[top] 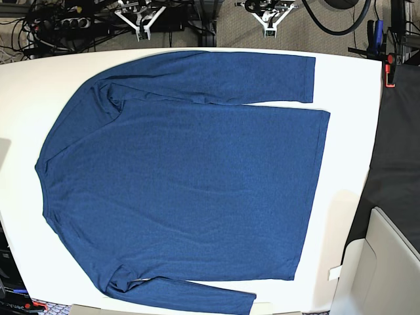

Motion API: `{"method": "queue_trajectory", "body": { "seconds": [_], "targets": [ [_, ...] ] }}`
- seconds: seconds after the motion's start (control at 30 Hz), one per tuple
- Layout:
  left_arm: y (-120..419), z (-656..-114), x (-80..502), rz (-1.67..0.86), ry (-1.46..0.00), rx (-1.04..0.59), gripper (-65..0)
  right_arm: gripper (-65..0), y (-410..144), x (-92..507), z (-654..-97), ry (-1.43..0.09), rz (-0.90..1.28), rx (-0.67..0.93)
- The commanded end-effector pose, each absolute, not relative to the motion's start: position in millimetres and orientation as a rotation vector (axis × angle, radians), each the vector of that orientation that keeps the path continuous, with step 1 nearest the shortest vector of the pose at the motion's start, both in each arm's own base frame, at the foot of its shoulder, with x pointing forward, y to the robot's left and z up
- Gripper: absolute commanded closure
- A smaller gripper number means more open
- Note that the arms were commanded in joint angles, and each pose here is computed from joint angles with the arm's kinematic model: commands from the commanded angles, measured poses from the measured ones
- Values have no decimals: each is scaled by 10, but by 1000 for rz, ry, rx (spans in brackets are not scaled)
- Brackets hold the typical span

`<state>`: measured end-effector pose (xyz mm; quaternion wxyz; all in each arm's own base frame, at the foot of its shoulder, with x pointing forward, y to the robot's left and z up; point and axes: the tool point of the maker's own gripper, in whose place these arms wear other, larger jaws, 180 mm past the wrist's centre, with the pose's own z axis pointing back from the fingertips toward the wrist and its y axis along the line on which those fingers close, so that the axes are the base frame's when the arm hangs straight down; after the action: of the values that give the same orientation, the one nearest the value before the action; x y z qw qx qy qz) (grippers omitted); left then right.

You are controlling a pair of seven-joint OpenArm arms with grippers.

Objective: Fold the T-shirt properly

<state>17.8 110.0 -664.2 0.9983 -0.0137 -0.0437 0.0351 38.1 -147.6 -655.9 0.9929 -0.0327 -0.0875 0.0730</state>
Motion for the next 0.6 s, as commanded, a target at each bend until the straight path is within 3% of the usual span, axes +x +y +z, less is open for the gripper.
{"method": "queue_trajectory", "body": {
  "seconds": [0.0, 0.57],
  "targets": [
    [1105, -6639, 204, 63, -103, -24, 0, -2, -1485, 435, -6549, -193, 143, -68],
    [1106, -6640, 194, 65, -101, -24, 0, -2, -1525, 445, -6547, -195, 144, -74]
  ]
}}
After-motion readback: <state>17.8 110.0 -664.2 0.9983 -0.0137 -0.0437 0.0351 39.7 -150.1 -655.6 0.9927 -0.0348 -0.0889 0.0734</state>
